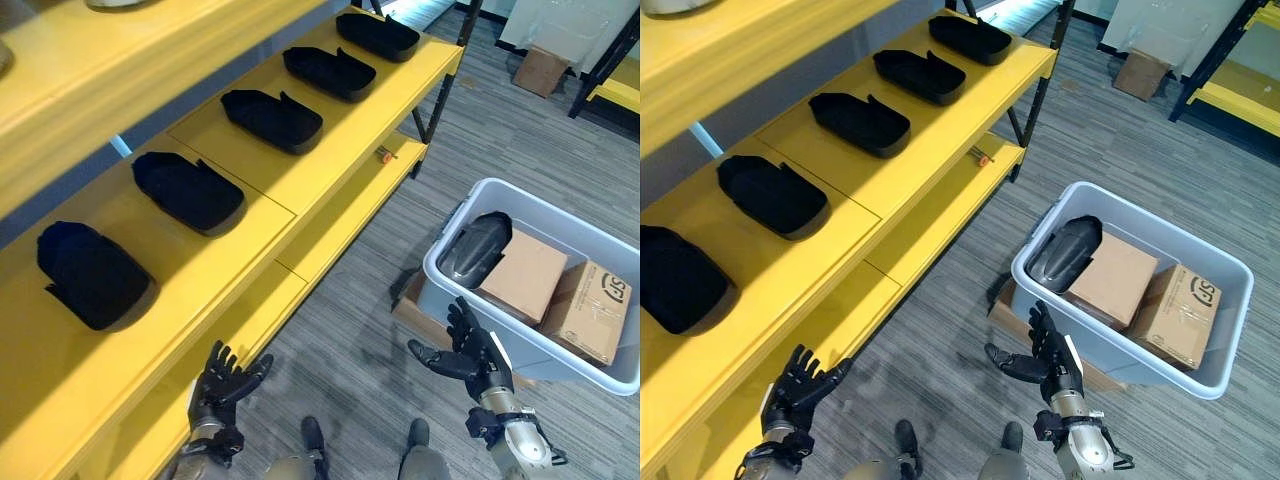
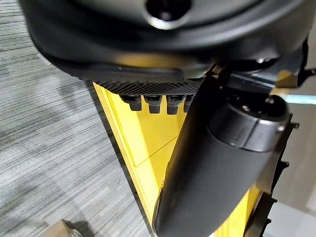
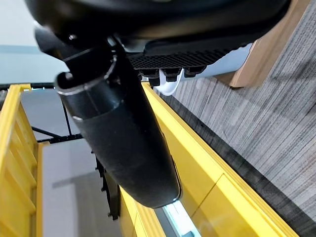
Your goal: Move parts from the plastic box to the shelf.
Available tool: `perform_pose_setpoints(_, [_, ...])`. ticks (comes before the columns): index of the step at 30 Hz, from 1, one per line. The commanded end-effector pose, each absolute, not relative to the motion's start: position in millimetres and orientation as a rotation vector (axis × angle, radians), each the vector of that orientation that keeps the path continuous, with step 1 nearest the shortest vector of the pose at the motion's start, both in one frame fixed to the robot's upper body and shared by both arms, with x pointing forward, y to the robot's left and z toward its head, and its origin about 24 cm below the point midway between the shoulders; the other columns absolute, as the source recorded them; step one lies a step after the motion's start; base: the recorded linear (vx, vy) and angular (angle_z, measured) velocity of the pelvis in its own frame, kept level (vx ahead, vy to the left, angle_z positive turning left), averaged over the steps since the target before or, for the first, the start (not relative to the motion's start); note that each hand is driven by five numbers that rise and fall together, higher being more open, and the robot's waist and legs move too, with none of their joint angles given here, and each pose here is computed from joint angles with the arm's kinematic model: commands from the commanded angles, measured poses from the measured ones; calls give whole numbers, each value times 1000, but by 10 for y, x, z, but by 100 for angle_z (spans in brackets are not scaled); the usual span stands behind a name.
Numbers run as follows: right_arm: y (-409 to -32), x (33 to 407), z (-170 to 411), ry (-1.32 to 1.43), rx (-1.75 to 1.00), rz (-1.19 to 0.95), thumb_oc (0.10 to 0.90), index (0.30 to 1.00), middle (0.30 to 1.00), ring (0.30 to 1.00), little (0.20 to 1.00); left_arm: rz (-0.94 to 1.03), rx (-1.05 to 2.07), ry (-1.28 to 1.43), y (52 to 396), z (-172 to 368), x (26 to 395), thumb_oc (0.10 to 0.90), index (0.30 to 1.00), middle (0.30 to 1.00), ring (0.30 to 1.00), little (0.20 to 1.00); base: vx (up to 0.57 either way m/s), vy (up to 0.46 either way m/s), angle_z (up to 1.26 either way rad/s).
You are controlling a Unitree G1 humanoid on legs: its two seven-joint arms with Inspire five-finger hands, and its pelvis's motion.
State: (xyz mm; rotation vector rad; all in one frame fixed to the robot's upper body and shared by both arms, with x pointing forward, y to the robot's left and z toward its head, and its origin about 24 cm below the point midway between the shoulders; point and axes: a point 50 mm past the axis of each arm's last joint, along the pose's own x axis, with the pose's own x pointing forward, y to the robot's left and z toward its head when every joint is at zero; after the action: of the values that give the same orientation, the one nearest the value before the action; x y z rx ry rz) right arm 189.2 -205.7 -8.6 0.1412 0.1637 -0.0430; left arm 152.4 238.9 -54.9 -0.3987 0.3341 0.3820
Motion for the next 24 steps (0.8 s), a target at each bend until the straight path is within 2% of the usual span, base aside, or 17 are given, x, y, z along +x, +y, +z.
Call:
perform_pose_setpoints(1, [-2123, 2087, 377, -88, 124, -27, 900, 1000, 1000, 1000, 1000, 356, -392, 139, 2450, -221, 1650, 900, 1000, 1000, 1000, 1000, 52, -144, -17])
perform_pose_setpoints(12, [-2204, 2031, 381, -83, 116, -48, 900, 1000, 1000, 1000, 1000, 337, -435, 182, 2333, -318, 1635, 900, 1000, 1000, 1000, 1000, 72, -139, -14])
perform_pose_setpoints(24, [-2223, 2105, 513, -149, 56, -40, 900, 1000, 1000, 1000, 1000, 306, -435, 126, 2283, -208, 1772, 900, 1000, 1000, 1000, 1000, 91, -265, -21])
